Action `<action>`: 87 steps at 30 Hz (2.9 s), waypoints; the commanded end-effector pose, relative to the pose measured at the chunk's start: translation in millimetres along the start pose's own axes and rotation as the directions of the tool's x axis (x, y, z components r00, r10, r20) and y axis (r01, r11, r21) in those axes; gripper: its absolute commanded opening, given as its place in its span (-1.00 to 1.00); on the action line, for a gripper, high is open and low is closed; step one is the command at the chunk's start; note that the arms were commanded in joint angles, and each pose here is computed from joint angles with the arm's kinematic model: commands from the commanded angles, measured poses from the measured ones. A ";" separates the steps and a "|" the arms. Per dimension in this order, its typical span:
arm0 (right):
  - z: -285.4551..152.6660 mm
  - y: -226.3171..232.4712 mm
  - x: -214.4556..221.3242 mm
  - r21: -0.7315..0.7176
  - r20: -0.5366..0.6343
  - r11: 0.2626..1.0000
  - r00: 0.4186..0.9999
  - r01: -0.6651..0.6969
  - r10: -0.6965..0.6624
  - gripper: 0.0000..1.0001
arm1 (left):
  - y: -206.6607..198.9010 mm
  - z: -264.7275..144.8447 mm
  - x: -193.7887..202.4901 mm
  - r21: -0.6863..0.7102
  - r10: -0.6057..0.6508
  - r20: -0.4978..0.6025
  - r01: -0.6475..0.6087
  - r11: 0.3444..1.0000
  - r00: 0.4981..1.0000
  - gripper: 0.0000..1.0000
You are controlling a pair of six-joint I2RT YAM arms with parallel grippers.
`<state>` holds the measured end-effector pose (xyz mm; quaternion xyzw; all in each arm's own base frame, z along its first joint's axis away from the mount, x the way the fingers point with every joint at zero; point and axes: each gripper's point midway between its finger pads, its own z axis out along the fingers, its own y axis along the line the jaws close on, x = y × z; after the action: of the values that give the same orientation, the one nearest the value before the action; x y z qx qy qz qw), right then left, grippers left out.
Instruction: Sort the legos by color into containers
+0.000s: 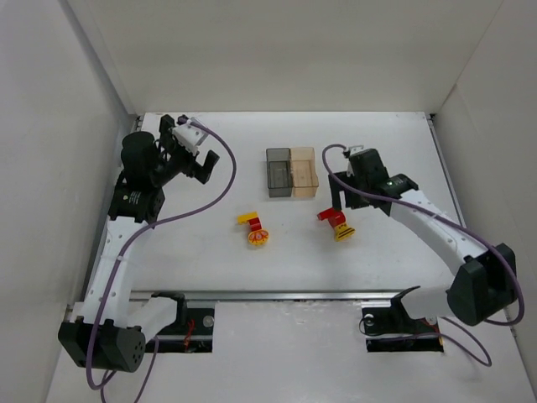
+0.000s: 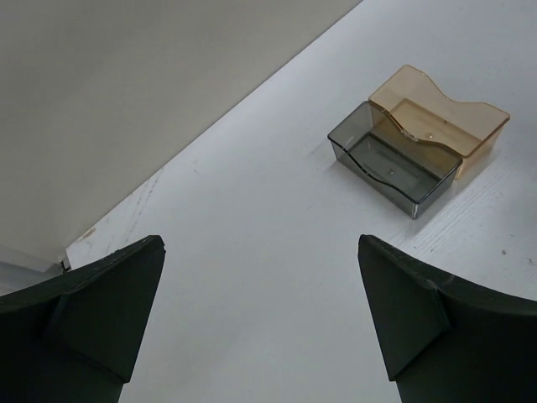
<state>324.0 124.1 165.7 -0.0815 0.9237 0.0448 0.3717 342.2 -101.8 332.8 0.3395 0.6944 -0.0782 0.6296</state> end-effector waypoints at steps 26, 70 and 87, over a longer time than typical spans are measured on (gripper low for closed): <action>73.0 33.6 59.1 -0.014 -0.272 0.999 0.961 0.049 -0.051 -0.67 | -22.9 1.5 13.7 0.114 0.055 -0.025 -0.051 0.992 0.998 0.73; -138.9 183.6 -115.6 -0.610 0.186 0.785 0.943 -0.107 0.274 -1.00 | -154.5 48.4 -98.8 0.428 0.413 0.216 -0.466 0.774 0.885 0.09; -120.9 188.4 -97.8 -0.613 0.158 0.785 0.959 -0.092 0.235 -1.00 | -154.3 63.6 -113.0 0.414 0.267 0.154 -0.307 0.857 0.951 -1.00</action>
<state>278.0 293.8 324.5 -0.0933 0.8262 0.3616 0.4218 292.6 -291.4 350.3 0.6122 0.5624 -0.1507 0.5350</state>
